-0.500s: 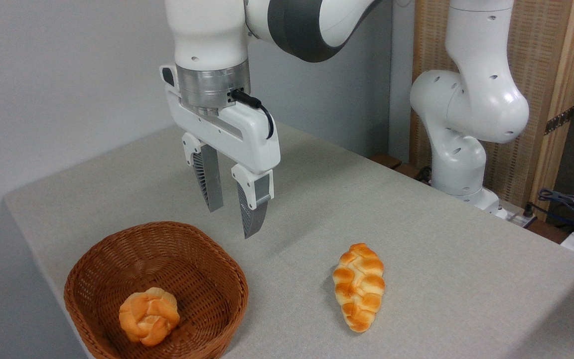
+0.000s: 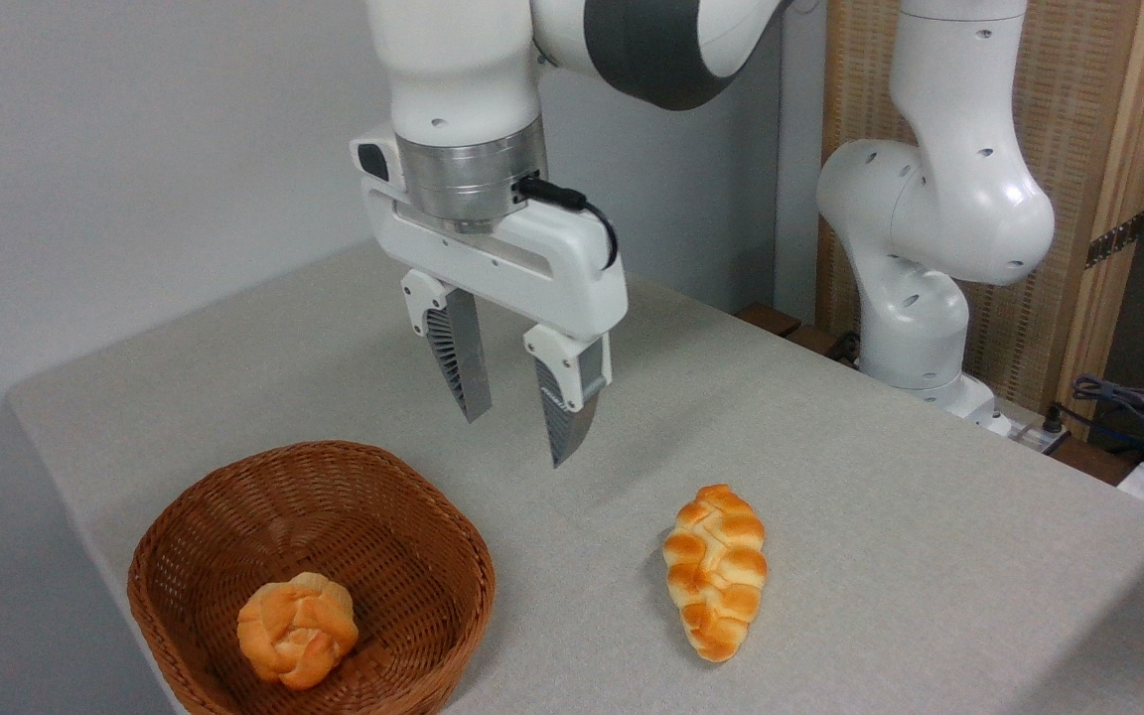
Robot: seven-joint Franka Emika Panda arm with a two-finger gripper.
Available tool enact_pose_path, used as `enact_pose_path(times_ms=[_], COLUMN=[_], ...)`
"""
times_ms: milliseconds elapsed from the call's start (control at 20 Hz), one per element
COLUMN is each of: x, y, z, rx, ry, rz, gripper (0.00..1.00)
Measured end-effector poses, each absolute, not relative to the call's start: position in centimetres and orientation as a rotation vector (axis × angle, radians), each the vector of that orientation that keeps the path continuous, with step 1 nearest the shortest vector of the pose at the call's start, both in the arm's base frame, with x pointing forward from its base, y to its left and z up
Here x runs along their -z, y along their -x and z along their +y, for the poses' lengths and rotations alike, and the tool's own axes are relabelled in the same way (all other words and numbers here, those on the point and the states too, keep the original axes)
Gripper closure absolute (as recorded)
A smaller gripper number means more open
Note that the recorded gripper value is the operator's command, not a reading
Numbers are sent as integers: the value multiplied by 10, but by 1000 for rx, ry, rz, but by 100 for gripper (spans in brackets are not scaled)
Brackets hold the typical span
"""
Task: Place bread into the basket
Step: 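Move the open gripper over the braided bread roll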
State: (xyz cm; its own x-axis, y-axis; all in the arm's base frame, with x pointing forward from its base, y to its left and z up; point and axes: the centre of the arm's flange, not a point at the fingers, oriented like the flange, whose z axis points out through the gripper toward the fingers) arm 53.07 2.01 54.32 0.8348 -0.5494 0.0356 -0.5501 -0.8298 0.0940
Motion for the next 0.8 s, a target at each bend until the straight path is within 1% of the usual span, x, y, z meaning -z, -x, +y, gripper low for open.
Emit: enact_pose_path(times_ms=[500, 800], x=[-539, -535], y=[-514, -507], z=[45, 51], rx=[14, 25], ry=[-2932, -2932], rz=[-739, -706], gripper=[0, 0])
